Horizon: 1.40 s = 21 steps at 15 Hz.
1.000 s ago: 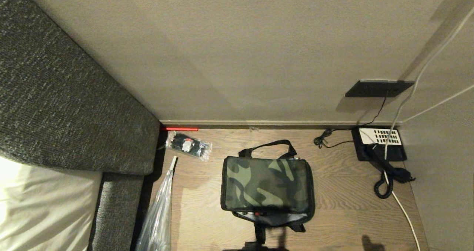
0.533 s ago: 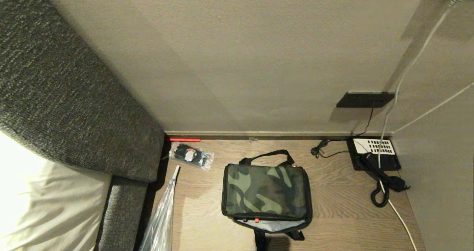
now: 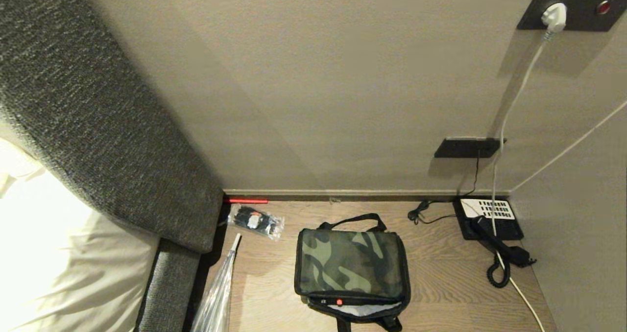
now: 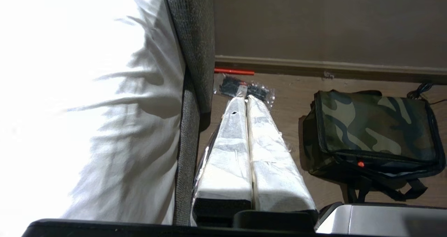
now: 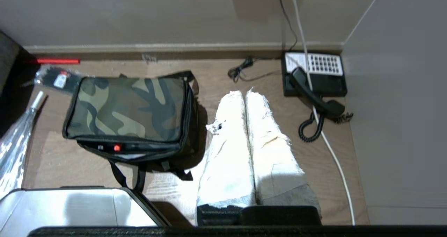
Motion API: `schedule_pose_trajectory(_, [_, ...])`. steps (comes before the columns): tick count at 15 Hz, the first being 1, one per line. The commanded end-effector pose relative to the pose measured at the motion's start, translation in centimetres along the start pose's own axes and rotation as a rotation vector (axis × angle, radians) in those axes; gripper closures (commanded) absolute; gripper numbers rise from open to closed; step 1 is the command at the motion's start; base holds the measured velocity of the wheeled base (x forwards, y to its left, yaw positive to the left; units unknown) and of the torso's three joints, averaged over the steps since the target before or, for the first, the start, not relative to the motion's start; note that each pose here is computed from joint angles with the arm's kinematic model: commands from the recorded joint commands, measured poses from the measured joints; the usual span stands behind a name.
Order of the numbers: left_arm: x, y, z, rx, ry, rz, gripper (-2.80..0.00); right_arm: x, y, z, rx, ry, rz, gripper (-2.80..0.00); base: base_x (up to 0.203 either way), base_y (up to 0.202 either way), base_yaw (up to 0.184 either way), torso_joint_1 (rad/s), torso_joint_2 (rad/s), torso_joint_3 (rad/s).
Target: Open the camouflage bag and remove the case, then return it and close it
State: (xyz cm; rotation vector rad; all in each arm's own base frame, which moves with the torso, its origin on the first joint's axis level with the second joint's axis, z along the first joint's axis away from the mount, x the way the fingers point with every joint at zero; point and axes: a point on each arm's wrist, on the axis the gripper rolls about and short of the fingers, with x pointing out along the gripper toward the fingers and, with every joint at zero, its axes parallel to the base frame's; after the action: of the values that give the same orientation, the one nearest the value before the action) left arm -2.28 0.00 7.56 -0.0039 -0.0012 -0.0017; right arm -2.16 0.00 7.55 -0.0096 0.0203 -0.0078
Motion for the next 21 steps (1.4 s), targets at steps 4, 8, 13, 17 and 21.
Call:
schedule_pose_trajectory(4, [0.0,0.0,0.0,-0.001,0.0,0.0,0.0,0.03,0.0,-0.03,0.0,0.003,0.0,0.0,0.0,0.0,0.0,0.003,0.0,0.203])
schedule_pose_trajectory(8, [0.0,0.0,-0.01,-0.001,0.001,0.0,0.0,0.04,0.0,-0.03,0.0,0.004,0.0,0.0,0.0,0.0,0.0,0.002,0.0,0.201])
schedule_pose_trajectory(13, [0.0,0.0,-0.01,-0.001,0.001,0.0,0.0,0.03,0.0,-0.03,-0.002,0.004,0.0,0.0,0.0,0.0,0.0,0.004,0.0,0.204])
schedule_pose_trajectory(17, [0.0,0.0,0.0,-0.001,0.0,0.0,0.0,0.03,0.0,-0.03,-0.001,0.004,0.0,0.0,0.0,0.0,0.0,0.001,0.0,0.205])
schedule_pose_trajectory(21, [0.0,0.0,0.0,-0.001,0.0,0.0,0.0,0.03,0.0,-0.03,0.0,0.003,0.0,0.0,0.0,0.0,0.0,0.0,0.0,0.202])
